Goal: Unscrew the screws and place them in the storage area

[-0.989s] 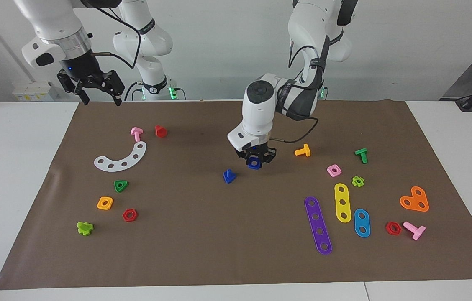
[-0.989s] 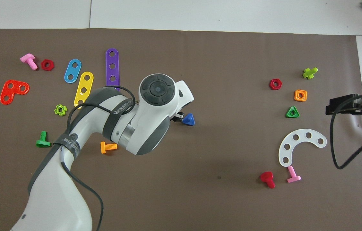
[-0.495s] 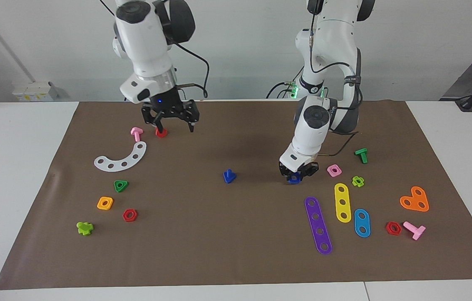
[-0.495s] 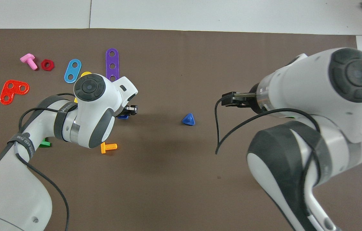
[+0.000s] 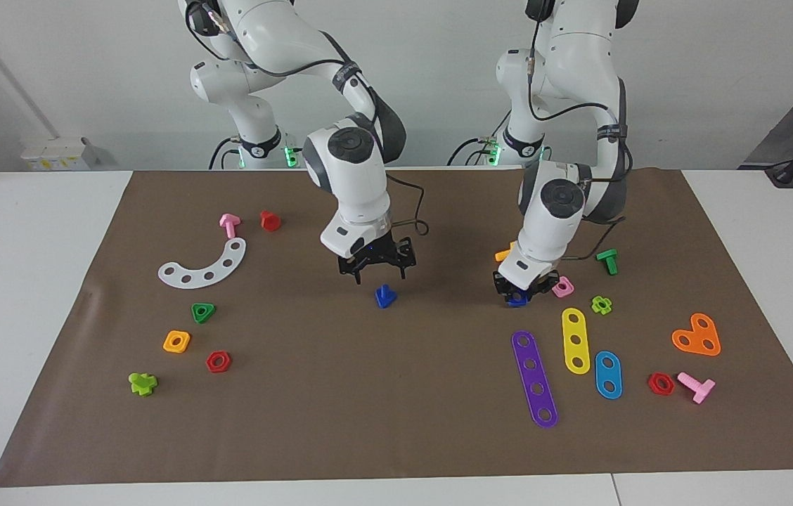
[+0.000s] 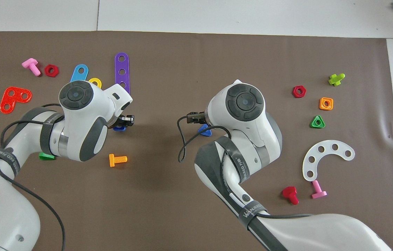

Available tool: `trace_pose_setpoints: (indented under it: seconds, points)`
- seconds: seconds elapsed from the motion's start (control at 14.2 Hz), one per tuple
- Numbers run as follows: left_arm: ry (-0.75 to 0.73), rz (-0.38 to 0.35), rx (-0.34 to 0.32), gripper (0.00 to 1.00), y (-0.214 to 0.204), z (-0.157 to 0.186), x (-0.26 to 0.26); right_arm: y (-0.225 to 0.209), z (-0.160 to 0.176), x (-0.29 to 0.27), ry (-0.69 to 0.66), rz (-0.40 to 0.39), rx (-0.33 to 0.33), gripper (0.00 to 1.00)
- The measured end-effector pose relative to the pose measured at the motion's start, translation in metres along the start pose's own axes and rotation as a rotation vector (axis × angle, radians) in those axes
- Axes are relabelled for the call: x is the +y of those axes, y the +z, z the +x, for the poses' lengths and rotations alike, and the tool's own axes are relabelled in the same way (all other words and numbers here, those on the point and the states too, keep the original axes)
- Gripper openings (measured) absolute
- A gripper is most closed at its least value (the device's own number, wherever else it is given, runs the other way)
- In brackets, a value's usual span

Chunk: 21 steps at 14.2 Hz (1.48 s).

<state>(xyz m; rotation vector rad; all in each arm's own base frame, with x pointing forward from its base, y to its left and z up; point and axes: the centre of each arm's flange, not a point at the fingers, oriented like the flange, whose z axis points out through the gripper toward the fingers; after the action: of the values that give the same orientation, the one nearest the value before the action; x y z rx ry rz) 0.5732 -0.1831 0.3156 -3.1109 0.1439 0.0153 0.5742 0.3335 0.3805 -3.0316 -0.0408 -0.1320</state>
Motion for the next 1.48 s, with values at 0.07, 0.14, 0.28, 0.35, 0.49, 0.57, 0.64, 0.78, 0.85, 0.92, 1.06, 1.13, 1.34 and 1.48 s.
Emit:
trace_pose_setpoints:
  seconds: [0.07, 0.14, 0.28, 0.35, 0.49, 0.57, 0.64, 0.78, 0.85, 0.92, 1.06, 1.13, 1.34, 1.48]
  points:
    - [0.013, 0.001, -0.002, 0.49, 0.001, 0.000, -0.003, 0.010, -0.002, 0.002, -0.004, -0.003, -0.001, 1.00]
    - [0.029, 0.002, -0.006, 0.56, 0.003, -0.001, -0.005, 0.021, -0.006, 0.001, -0.015, -0.009, -0.002, 1.00]
    - [0.037, 0.002, -0.009, 0.80, 0.004, -0.002, -0.008, 0.045, -0.013, -0.006, -0.045, -0.028, -0.006, 1.00]
    - [0.038, 0.001, -0.006, 0.93, 0.002, -0.001, -0.009, 0.056, -0.017, -0.010, -0.059, -0.038, -0.016, 1.00]
    - [0.033, -0.003, 0.015, 1.00, -0.011, 0.000, -0.015, 0.068, -0.024, -0.016, -0.085, -0.055, -0.027, 0.97]
    - [0.039, -0.006, 0.034, 1.00, -0.023, 0.002, -0.024, 0.071, -0.026, -0.015, -0.096, -0.065, -0.028, 0.87]
    - [0.052, -0.009, 0.052, 1.00, -0.038, 0.002, -0.034, 0.072, -0.026, -0.013, -0.102, -0.072, -0.029, 0.76]
    - [0.076, -0.010, 0.073, 1.00, -0.075, -0.002, -0.067, 0.076, -0.027, -0.009, -0.108, -0.074, -0.028, 0.49]
    - [0.087, -0.009, 0.080, 1.00, -0.093, -0.006, -0.084, 0.077, -0.027, -0.009, -0.108, -0.072, -0.024, 0.41]
    - [0.096, -0.008, 0.083, 1.00, -0.110, -0.011, -0.100, 0.077, -0.027, -0.009, -0.109, -0.071, -0.022, 0.41]
    - [0.109, -0.006, 0.092, 1.00, -0.141, -0.021, -0.130, 0.077, -0.027, -0.009, -0.109, -0.069, -0.017, 0.39]
    - [0.112, -0.004, 0.098, 1.00, -0.158, -0.025, -0.143, 0.076, -0.025, -0.010, -0.109, -0.061, -0.004, 0.37]
    - [0.089, -0.003, 0.108, 1.00, -0.223, -0.038, -0.169, 0.075, -0.024, -0.012, -0.111, -0.047, 0.022, 0.37]
    - [0.086, -0.001, 0.116, 1.00, -0.274, -0.042, -0.173, 0.075, -0.023, -0.012, -0.111, -0.041, 0.033, 0.37]
